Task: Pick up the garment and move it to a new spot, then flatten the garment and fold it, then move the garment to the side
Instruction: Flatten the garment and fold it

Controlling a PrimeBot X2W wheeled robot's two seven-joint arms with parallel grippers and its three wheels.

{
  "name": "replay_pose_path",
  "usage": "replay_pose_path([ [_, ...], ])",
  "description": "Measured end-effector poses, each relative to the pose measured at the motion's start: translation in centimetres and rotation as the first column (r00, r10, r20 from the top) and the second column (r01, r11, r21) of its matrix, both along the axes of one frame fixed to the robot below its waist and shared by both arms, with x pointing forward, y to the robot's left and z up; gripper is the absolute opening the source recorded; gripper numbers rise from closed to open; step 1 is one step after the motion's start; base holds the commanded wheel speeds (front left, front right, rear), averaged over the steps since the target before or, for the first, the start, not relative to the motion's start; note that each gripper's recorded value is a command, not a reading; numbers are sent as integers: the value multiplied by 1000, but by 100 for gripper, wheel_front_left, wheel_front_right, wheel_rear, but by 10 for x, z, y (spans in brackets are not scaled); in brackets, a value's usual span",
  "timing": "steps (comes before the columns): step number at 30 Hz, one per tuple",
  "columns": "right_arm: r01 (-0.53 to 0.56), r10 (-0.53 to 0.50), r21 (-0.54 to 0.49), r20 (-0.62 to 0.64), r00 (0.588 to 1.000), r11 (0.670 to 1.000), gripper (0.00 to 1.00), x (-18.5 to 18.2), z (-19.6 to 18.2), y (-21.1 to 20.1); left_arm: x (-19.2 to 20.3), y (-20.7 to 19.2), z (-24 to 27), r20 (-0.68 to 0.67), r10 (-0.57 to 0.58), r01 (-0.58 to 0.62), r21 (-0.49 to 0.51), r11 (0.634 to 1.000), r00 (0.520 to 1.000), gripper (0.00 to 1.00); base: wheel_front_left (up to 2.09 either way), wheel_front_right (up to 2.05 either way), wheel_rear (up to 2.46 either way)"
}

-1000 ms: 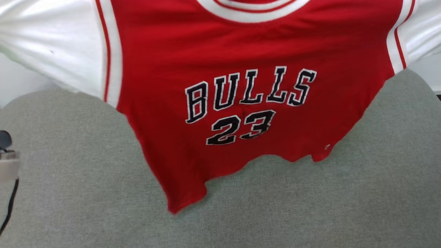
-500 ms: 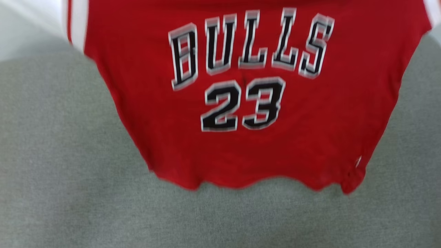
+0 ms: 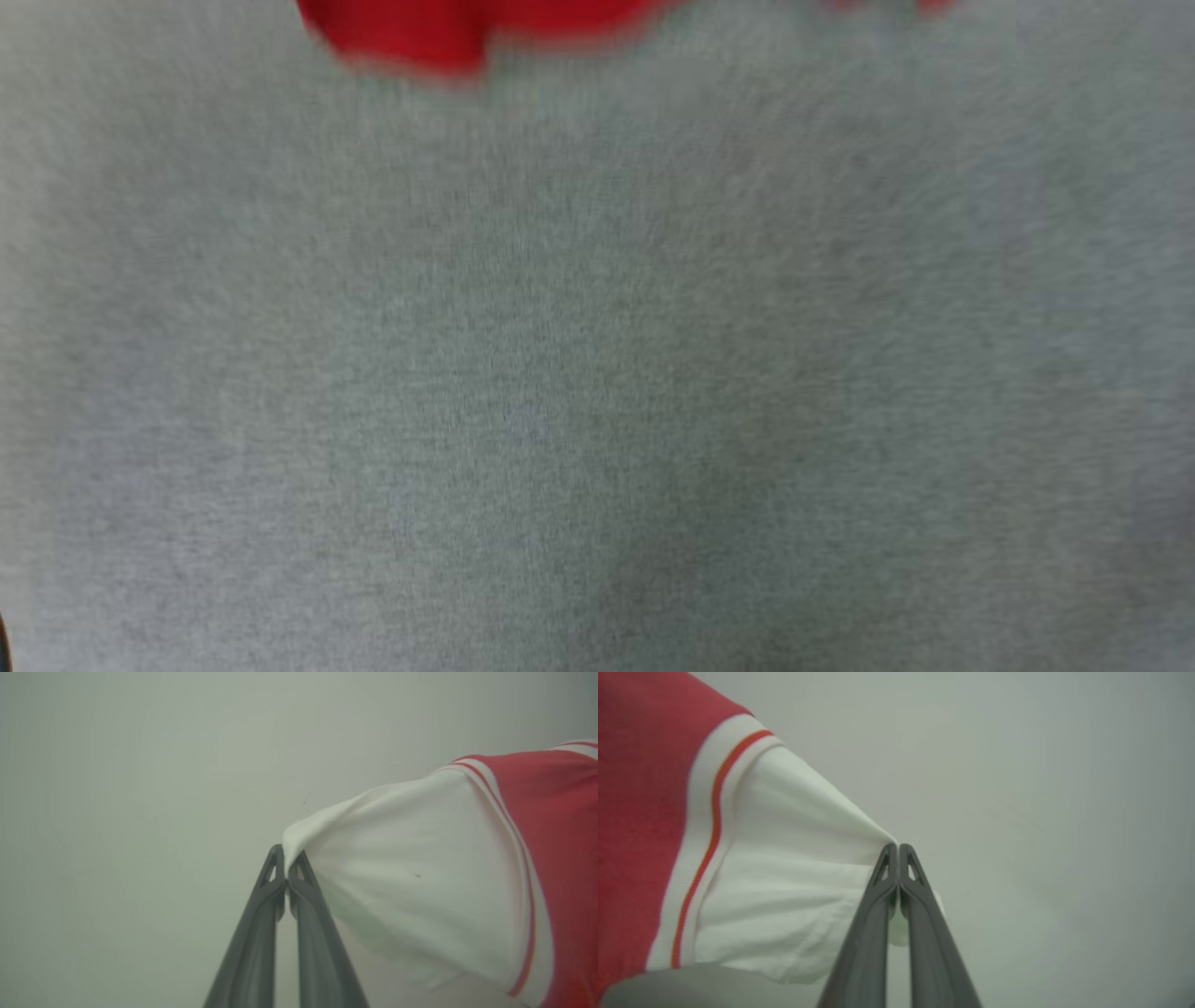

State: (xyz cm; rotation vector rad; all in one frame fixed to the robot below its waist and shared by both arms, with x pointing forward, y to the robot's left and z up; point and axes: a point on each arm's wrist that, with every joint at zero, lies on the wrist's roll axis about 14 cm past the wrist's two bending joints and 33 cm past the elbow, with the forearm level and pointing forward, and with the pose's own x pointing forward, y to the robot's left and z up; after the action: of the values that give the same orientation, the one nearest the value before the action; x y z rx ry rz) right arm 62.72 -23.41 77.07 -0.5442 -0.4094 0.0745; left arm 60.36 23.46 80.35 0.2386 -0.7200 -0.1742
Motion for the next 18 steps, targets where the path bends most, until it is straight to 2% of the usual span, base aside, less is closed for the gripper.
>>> replay_pose_path([
  [4, 33, -34, 42, 35, 999, 999, 0, 41, -7, -6, 45, 8, -11, 0, 34, -33, -47, 998, 999, 0, 0, 0, 0],
  [9, 49, -48, 74, -16, 999, 996, 0, 85, -56, -2, 87, 9, -53, -69, 47, -52, -65, 997, 996, 0, 0, 0, 0],
  [14, 32, -23, 99, -95, 995, 995, 0, 112, -112, 11, 106, 6, -101, -165, 45, -52, -42, 998, 985, 0, 0, 0, 0],
  [18, 19, 2, 110, -191, 981, 994, 0, 116, -161, 20, 108, 0, -150, -280, 30, -39, -26, 999, 960, 0, 0, 0, 0],
])
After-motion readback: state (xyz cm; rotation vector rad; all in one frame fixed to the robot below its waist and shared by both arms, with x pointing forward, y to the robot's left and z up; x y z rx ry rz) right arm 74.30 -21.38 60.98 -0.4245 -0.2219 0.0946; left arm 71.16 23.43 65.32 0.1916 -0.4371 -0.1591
